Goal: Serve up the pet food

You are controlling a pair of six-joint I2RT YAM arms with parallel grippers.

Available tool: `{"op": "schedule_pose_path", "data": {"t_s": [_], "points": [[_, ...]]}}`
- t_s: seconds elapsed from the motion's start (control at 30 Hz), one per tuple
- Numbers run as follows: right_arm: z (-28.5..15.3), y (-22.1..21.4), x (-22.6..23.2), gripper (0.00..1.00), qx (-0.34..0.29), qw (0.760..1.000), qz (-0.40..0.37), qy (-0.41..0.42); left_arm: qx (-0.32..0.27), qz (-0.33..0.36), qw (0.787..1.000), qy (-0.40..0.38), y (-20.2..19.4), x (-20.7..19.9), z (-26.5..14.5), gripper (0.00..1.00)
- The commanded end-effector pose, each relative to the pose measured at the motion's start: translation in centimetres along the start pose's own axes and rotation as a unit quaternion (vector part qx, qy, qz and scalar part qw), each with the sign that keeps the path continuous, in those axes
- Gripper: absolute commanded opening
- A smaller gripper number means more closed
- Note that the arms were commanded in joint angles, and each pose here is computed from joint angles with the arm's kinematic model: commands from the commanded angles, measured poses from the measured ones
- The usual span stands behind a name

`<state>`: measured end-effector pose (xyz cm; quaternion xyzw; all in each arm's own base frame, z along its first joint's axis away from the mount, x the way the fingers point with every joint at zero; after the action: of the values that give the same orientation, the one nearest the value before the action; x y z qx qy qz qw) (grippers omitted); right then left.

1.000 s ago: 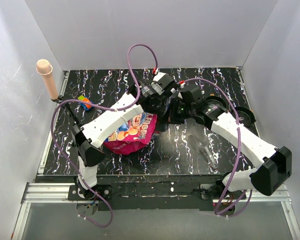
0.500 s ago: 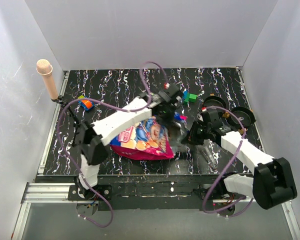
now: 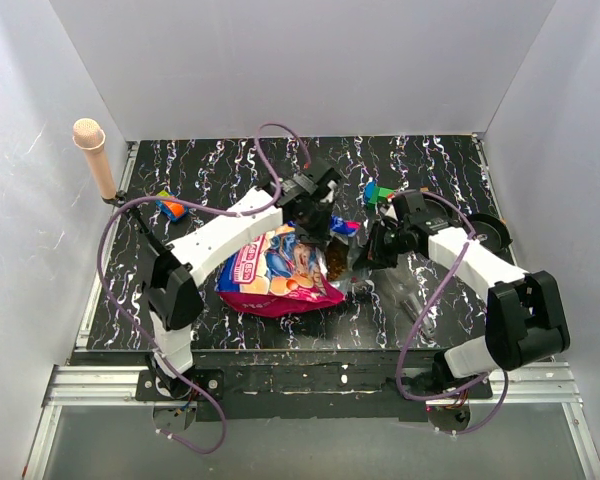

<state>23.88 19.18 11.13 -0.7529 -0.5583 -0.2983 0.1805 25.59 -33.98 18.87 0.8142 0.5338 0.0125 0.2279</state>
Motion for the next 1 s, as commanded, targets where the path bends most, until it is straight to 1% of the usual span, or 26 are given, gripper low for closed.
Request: {"op": "schedule_pose_path", "data": {"t_s": [0.0, 0.03, 0.07, 0.13, 0.17, 0.2, 0.27, 0.3, 0.4, 0.47, 0.53, 0.6, 0.63, 0.67, 0.73, 0.83, 0.9, 0.97], "points": [[-1.8, 0.6, 3.9, 0.12, 0.016, 0.998, -0.045, 0.027, -0.019, -0.032, 0.998, 0.045, 0.0, 4.4, -3.5, 0.00], [-2.6, 0.3, 4.2, 0.31, 0.022, 0.998, -0.053, 0.024, -0.022, -0.034, 0.998, 0.048, 0.1, 4.8, -3.7, 0.00], [-3.6, -0.1, 4.7, 0.42, 0.023, 0.997, -0.062, 0.026, -0.027, -0.039, 0.998, 0.050, 0.2, 5.3, -4.1, 0.00], [-6.3, -0.9, 5.6, 0.65, 0.015, 0.996, -0.086, 0.033, -0.033, -0.038, 0.998, 0.049, 0.4, 5.6, -4.6, 0.00], [-7.7, -1.3, 6.1, 0.75, 0.006, 0.995, -0.097, 0.038, -0.033, -0.038, 0.997, 0.051, 0.4, 5.9, -4.8, 0.00], [-9.2, -1.6, 6.5, 0.81, -0.009, 0.993, -0.108, 0.045, -0.035, -0.036, 0.998, 0.048, 0.4, 5.9, -4.9, 0.00], [-12.0, -1.9, 6.7, 0.84, -0.043, 0.991, -0.115, 0.049, -0.038, -0.033, 0.998, 0.034, 0.4, 5.6, -5.2, 0.00], [-13.4, -1.9, 6.4, 0.85, -0.060, 0.992, -0.104, 0.047, -0.038, -0.033, 0.998, 0.034, 0.4, 5.7, -5.2, 0.00], [-16.6, -2.1, 4.9, 0.86, -0.099, 0.993, -0.040, 0.039, -0.018, -0.033, 0.999, 0.001, -0.1, 4.8, -5.4, 0.00], [-17.5, -2.0, 3.4, 0.87, -0.134, 0.991, -0.018, 0.018, -0.020, -0.029, 0.999, -0.012, -0.1, 4.4, -5.6, 0.00], [-17.0, -1.5, 0.7, 0.88, -0.148, 0.988, 0.039, -0.024, -0.026, -0.025, 0.999, -0.029, 0.1, 3.9, -6.2, 0.00], [-15.5, -1.3, -1.5, 0.88, -0.120, 0.987, 0.107, -0.032, -0.033, -0.015, 0.999, -0.038, 0.4, 3.5, -6.8, 0.00], [-14.9, -0.1, -2.6, 0.88, -0.123, 0.982, 0.140, -0.025, -0.037, -0.013, 0.998, -0.040, 0.5, 3.4, -7.1, 0.00], [-13.9, 0.6, -3.6, 0.87, -0.120, 0.980, 0.159, -0.023, -0.036, -0.013, 0.998, -0.044, 0.5, 3.4, -7.1, 0.00], [-12.3, 1.4, -5.7, 0.87, -0.098, 0.975, 0.188, -0.059, -0.029, -0.027, 0.997, -0.058, 0.2, 2.8, -7.1, 0.00], [-10.5, 1.9, -8.1, 0.85, -0.058, 0.973, 0.196, -0.110, -0.008, -0.061, 0.994, -0.094, -0.7, 1.8, -6.4, 0.00], [-9.9, 2.0, -9.1, 0.82, -0.040, 0.975, 0.181, -0.126, 0.002, -0.074, 0.991, -0.113, -1.3, 1.2, -6.1, 0.00], [-9.6, 2.1, -9.8, 0.81, -0.035, 0.977, 0.161, -0.134, 0.003, -0.074, 0.990, -0.120, -1.5, 1.1, -6.4, 0.00]]}}
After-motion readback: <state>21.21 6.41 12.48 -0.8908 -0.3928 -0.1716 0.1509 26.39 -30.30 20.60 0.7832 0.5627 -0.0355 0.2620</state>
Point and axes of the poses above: each gripper's point midway between its finger pads, its own z axis out along the fingers, its own x axis along the line the jaws close on, y = z × x, the point moved 2 cm from there along -z, back along the fingers, and after that the axes turned 9 degrees about z, right-handed, at the moved point
